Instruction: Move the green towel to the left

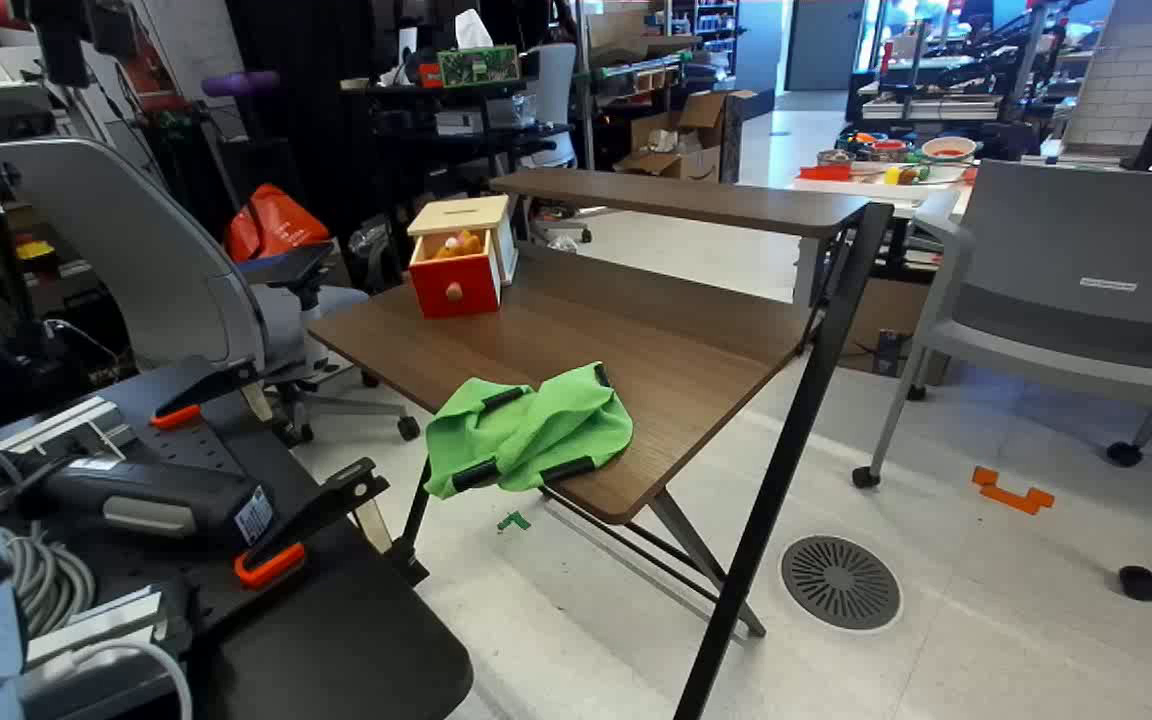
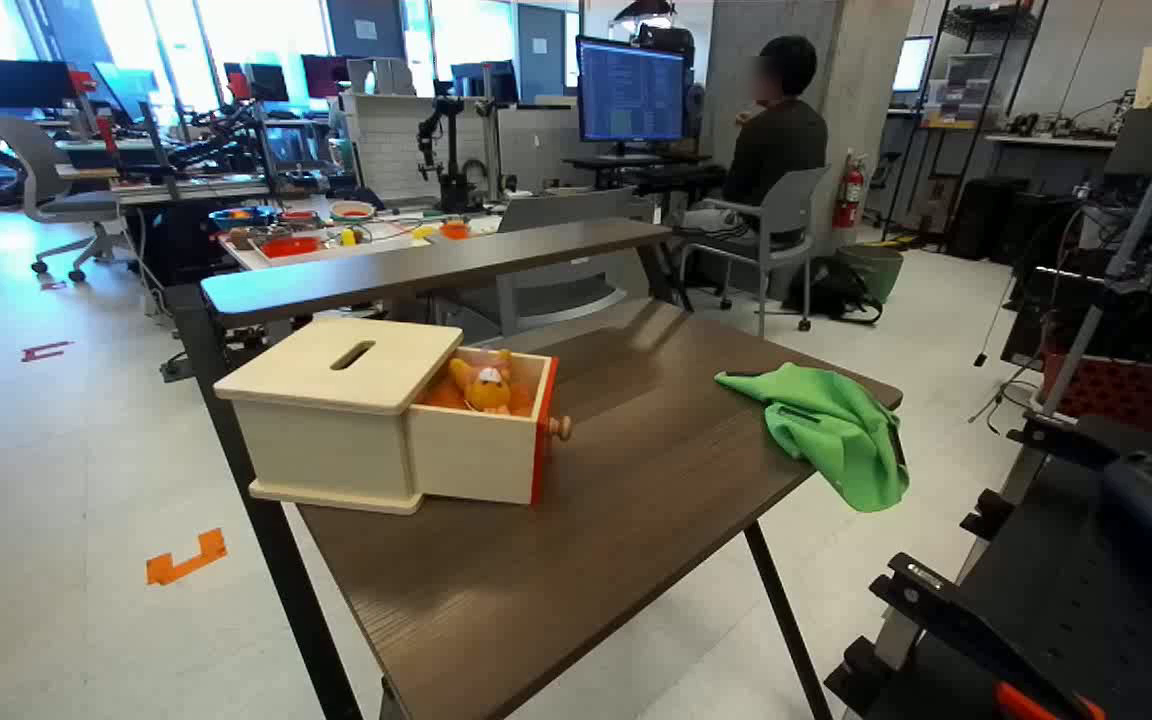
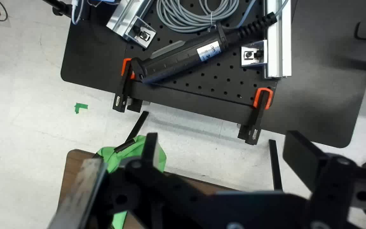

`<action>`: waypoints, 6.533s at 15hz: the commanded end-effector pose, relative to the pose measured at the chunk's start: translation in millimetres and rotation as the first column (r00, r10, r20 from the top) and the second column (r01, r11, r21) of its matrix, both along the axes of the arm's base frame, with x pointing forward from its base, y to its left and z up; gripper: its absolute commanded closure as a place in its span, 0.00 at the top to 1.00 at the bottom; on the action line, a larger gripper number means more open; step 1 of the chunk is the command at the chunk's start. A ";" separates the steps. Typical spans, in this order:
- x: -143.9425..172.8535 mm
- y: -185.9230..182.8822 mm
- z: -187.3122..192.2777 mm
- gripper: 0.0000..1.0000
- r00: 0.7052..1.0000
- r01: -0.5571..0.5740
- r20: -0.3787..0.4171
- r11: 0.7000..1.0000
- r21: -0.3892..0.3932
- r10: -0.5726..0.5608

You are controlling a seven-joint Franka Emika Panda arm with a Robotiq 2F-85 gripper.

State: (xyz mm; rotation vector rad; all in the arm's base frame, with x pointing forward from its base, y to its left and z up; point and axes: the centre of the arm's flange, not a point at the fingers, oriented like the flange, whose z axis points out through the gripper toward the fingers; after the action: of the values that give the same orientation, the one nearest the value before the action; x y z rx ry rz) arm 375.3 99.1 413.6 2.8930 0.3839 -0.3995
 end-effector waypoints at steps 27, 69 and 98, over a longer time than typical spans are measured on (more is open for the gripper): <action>175.7 -220.5 -193.7 1.00 0.805 0.569 0.179 0.821 0.040 -0.566; 174.2 -269.7 -320.8 0.02 0.549 0.823 0.224 0.567 0.022 -0.805; 273.0 -91.5 -301.2 0.02 0.707 0.649 0.199 0.735 0.198 -0.678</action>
State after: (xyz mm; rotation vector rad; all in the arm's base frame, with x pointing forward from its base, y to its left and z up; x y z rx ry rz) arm 644.5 -1.7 124.4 3.0241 -0.7501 -0.0283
